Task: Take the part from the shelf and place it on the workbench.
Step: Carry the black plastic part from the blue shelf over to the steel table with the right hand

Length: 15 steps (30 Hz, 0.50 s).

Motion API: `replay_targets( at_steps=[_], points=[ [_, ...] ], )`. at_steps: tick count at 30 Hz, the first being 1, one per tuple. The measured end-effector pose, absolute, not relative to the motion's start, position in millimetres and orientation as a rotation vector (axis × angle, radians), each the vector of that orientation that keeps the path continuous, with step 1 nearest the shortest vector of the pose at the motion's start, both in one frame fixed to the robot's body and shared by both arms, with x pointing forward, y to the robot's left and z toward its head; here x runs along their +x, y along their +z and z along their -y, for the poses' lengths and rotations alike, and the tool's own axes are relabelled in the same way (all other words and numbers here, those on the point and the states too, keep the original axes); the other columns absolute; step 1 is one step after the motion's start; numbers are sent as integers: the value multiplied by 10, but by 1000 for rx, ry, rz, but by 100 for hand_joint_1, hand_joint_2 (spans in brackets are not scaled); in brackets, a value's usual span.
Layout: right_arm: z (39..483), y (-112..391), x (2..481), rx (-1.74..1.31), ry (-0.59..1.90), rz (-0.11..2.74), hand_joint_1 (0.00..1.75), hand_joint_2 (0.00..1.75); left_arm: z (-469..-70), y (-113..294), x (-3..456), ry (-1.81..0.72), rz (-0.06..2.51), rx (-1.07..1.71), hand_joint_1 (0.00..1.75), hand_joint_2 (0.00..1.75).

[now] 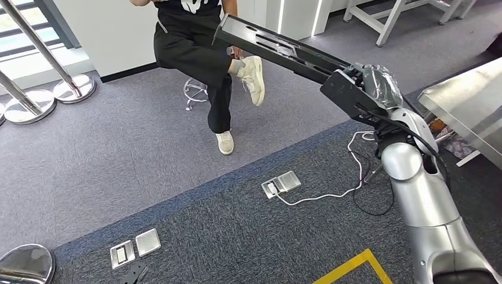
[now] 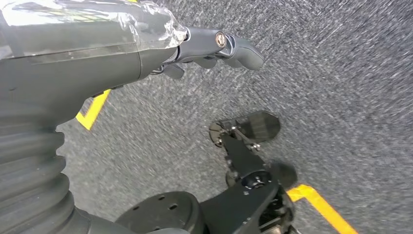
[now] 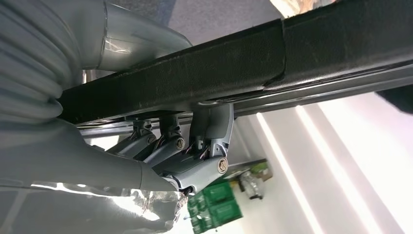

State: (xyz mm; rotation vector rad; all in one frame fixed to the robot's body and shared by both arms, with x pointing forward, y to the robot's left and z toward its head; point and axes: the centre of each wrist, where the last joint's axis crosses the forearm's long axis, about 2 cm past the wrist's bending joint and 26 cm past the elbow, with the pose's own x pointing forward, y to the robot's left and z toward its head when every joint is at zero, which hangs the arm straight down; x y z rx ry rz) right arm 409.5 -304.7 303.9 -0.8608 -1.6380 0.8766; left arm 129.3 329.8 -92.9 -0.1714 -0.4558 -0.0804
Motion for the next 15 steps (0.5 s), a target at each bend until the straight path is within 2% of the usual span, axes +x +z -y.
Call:
replay_targets(
  at_steps=[15],
  points=[
    [3032,3096,4112,-866,875,1654,175,175,-3317,-930,1285,-75,456,-167,0,175]
  ],
)
